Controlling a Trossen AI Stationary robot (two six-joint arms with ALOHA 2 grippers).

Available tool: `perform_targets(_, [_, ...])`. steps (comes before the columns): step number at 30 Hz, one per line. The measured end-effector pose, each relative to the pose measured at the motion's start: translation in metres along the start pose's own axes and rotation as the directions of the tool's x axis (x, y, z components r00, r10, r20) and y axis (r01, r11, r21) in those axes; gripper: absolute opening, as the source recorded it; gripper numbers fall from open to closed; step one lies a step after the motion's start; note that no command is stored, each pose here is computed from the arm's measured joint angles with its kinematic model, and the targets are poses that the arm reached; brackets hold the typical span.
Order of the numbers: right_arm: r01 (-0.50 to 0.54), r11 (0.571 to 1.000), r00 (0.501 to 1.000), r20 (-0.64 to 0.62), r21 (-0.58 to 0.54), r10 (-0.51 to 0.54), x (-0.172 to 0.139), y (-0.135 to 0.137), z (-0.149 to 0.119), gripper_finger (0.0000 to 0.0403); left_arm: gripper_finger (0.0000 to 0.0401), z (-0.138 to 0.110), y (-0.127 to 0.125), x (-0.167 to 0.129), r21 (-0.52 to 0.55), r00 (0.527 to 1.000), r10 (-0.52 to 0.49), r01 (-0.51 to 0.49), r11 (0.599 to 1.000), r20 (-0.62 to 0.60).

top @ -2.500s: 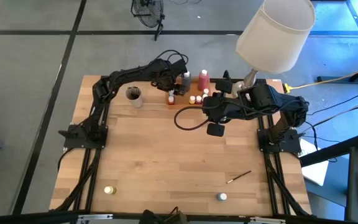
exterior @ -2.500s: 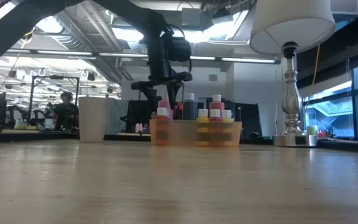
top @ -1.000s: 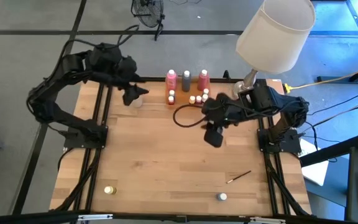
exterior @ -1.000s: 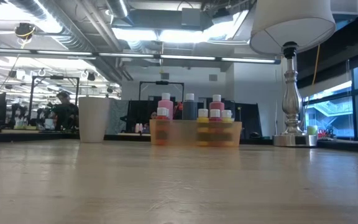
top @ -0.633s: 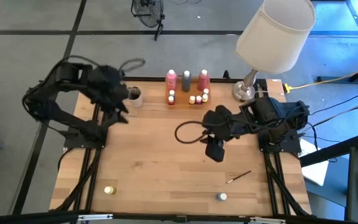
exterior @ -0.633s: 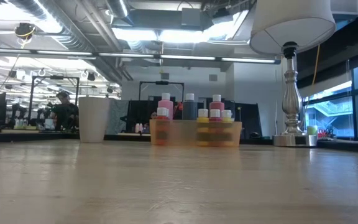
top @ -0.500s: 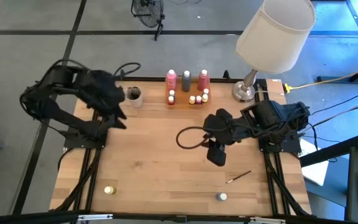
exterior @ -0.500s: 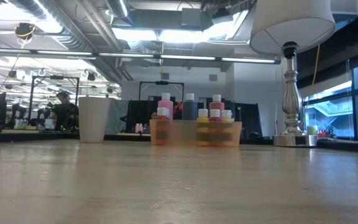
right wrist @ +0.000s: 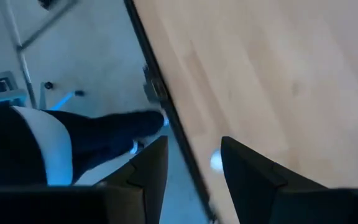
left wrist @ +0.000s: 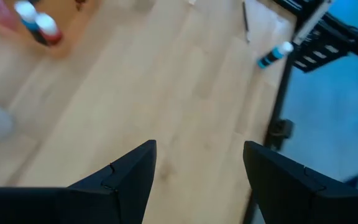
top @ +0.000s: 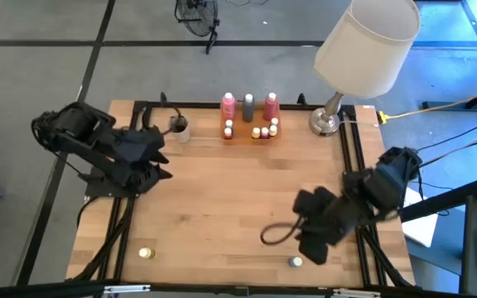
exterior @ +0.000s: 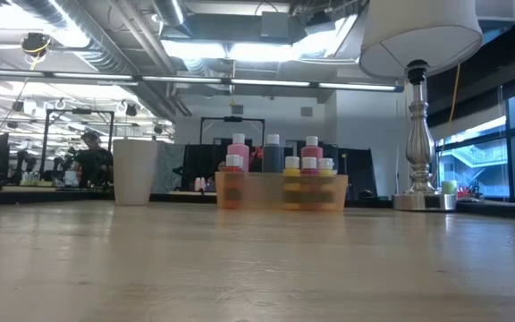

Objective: Pick & Place Paint Supplies
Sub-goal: Put the blue paint bottle into the orange bin

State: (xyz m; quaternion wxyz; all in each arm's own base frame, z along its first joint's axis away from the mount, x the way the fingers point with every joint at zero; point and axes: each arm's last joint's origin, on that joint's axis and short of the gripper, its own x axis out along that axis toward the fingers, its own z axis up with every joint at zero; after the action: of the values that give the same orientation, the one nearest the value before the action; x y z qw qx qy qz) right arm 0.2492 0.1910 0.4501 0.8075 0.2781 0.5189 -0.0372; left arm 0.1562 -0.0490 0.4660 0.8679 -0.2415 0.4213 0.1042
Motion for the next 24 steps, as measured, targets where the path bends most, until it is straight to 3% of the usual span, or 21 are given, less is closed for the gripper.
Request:
perform_targets(5, [0.052,0.994,0.993,-0.115,0.094,-0.041,0.024,0.016,-0.031,0.0153,0.0237,-0.002,-0.013,0.012,0.055,0.998,0.057,-0.058,0.997,0.023])
perform_targets(12, [0.275,0.947,0.947,-0.217,0.165,-0.237,0.083,0.022,-0.064,0.0185,0.0237,-0.007,-0.038,0.037,0.212,0.995,0.05,-0.031,0.977,-0.082])
perform_targets(19, [0.431,0.884,0.866,-0.361,0.183,-0.347,0.133,0.013,-0.071,0.0239,0.0237,-0.013,-0.055,0.056,0.399,0.987,0.068,-0.005,0.917,-0.146])
perform_targets(22, [0.462,0.859,0.85,-0.386,0.22,-0.359,0.148,0.011,-0.067,0.0253,0.0237,-0.015,-0.058,0.059,0.42,0.981,0.05,0.035,0.907,-0.188])
perform_targets(24, [0.442,0.866,0.863,-0.377,0.235,-0.338,0.158,0.012,-0.065,0.0258,0.0237,-0.017,-0.06,0.058,0.426,0.977,0.034,0.06,0.903,-0.21])
